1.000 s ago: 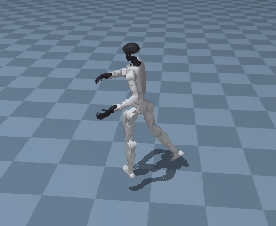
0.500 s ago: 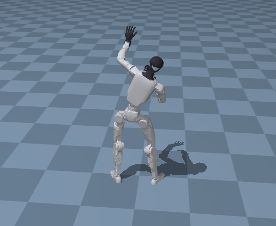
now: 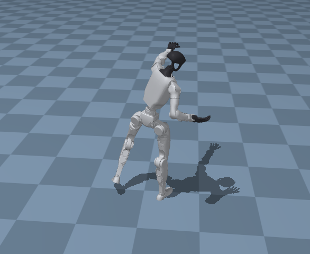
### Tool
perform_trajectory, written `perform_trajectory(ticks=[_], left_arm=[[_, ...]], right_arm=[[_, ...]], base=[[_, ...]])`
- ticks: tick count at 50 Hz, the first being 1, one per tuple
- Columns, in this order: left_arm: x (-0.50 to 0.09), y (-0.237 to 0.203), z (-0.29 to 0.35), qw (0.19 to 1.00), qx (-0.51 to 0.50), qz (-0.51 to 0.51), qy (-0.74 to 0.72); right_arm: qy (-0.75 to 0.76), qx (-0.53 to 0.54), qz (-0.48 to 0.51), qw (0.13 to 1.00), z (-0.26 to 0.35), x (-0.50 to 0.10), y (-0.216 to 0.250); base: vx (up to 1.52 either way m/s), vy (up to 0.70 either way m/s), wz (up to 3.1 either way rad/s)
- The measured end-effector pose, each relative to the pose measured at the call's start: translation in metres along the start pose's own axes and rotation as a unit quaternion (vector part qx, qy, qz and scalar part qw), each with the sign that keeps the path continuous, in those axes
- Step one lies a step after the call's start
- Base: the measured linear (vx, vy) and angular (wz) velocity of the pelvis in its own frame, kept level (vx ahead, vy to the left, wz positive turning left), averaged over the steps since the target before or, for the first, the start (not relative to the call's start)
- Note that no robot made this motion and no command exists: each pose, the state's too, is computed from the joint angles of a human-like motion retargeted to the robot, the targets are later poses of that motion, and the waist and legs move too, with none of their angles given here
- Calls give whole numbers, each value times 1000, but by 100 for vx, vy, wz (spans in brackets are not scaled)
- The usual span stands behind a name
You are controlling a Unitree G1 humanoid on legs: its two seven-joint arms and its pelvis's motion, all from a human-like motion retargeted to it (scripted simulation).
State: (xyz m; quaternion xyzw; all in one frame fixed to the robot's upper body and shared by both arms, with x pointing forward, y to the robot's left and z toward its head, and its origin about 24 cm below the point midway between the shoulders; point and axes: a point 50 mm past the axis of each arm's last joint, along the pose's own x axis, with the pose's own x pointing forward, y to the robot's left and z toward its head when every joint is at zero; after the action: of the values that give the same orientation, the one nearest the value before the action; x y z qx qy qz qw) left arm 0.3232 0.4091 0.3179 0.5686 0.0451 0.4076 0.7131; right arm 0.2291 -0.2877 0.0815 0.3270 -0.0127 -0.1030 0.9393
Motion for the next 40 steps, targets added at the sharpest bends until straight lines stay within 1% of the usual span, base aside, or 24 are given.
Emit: perform_trajectory(ticks=[5, 7, 12, 15, 17, 19, 22, 24, 28, 32, 35, 38, 40], left_arm=[[-14, -35, 6, 996, -61, -57, -42], [-22, -48, 14, 989, -106, -79, -64], [-52, -82, 45, 939, -295, -140, -105], [-78, -104, 66, 883, -414, -191, -116], [-98, -120, 76, 835, -483, -238, -112], [-120, -137, 82, 773, -564, -279, -86], [-154, -161, 82, 675, -658, -332, -34], [-177, -177, 78, 616, -704, -354, 8], [-218, -204, 64, 521, -765, -365, 98], [-249, -220, 53, 458, -798, -354, 170], [-267, -228, 46, 439, -802, -349, 205], [-279, -232, 38, 437, -800, -340, 229], [-280, -232, 30, 434, -806, -329, 231]], right_arm=[[11, -18, 15, 1000, -33, 17, 26], [11, -38, 25, 999, -45, 26, 41], [5, -66, 48, 997, -67, 46, 85], [-4, -98, 71, 993, -73, 53, 112], [2, -157, 114, 981, -77, 57, 128], [12, -141, 137, 980, -81, 57, 146], [28, -171, 191, 966, -89, 56, 167], [36, -196, 221, 955, -95, 53, 177], [47, -249, 266, 930, -111, 45, 191], [50, -293, 302, 906, -127, 35, 200], [52, -315, 332, 888, -140, 24, 208], [48, -344, 369, 862, -152, 12, 220], [18, -363, 415, 834, -154, 5, 233]], base=[[1, -9, -29], [0, 0, 0], [-6, 1, 39], [-9, 6, 80], [-10, 10, 105], [-10, 13, 124], [-11, 17, 137], [-11, 21, 137], [-10, 25, 123], [-6, 26, 103], [-1, 27, 92], [5, 27, 101], [9, 25, 128]])
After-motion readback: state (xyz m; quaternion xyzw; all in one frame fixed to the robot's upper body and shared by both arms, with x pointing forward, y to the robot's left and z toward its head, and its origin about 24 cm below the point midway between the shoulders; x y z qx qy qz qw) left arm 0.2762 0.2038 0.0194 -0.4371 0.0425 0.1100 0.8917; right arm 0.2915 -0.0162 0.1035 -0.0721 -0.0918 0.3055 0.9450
